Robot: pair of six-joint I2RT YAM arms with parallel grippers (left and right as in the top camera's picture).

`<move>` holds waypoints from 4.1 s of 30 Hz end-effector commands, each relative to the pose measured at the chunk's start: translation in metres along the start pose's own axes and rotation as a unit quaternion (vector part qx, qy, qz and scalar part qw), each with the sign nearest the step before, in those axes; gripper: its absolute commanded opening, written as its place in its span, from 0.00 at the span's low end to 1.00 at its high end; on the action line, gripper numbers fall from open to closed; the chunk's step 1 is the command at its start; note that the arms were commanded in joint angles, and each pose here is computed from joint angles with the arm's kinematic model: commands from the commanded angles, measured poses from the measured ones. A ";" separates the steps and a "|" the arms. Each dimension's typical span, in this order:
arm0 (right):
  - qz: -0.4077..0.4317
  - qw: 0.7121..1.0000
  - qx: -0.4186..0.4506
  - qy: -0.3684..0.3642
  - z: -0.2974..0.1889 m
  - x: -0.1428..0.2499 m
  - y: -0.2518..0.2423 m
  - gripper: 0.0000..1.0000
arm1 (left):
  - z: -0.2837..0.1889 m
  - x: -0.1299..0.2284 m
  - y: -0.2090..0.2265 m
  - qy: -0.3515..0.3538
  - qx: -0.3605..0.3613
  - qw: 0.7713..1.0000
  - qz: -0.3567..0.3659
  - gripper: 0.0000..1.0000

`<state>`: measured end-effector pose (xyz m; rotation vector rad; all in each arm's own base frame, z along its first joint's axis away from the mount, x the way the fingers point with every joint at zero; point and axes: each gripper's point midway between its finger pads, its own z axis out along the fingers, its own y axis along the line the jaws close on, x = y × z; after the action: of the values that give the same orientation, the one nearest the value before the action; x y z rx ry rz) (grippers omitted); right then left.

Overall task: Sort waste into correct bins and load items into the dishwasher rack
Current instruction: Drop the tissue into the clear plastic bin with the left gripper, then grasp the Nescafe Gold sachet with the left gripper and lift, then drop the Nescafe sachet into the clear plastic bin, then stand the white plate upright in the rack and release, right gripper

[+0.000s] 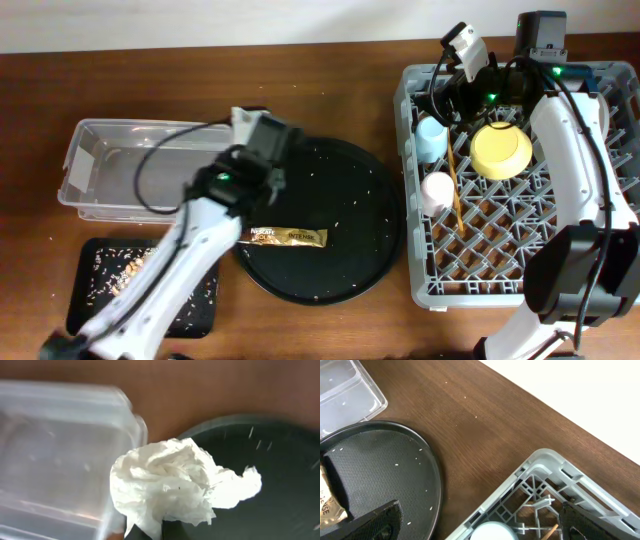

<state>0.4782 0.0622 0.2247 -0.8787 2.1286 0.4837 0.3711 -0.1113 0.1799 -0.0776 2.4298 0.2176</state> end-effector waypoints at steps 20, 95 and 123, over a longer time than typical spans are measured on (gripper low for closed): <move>-0.008 1.000 0.003 -0.016 -0.011 -0.013 0.004 0.98 | -0.045 0.065 0.046 0.209 0.173 0.957 -0.100 0.99; -0.005 1.000 0.003 -0.014 -0.009 -0.010 0.001 0.98 | 0.009 -0.014 0.091 -0.055 0.228 0.926 -0.295 0.99; -0.111 0.853 0.242 -0.450 -0.326 0.025 0.295 0.99 | 0.009 -0.014 0.091 -0.055 0.228 0.926 -0.295 0.99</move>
<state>0.0519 0.0753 0.4557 -0.6264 1.1087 0.0507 0.3761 -0.0180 0.1874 -0.5953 2.1801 -0.5920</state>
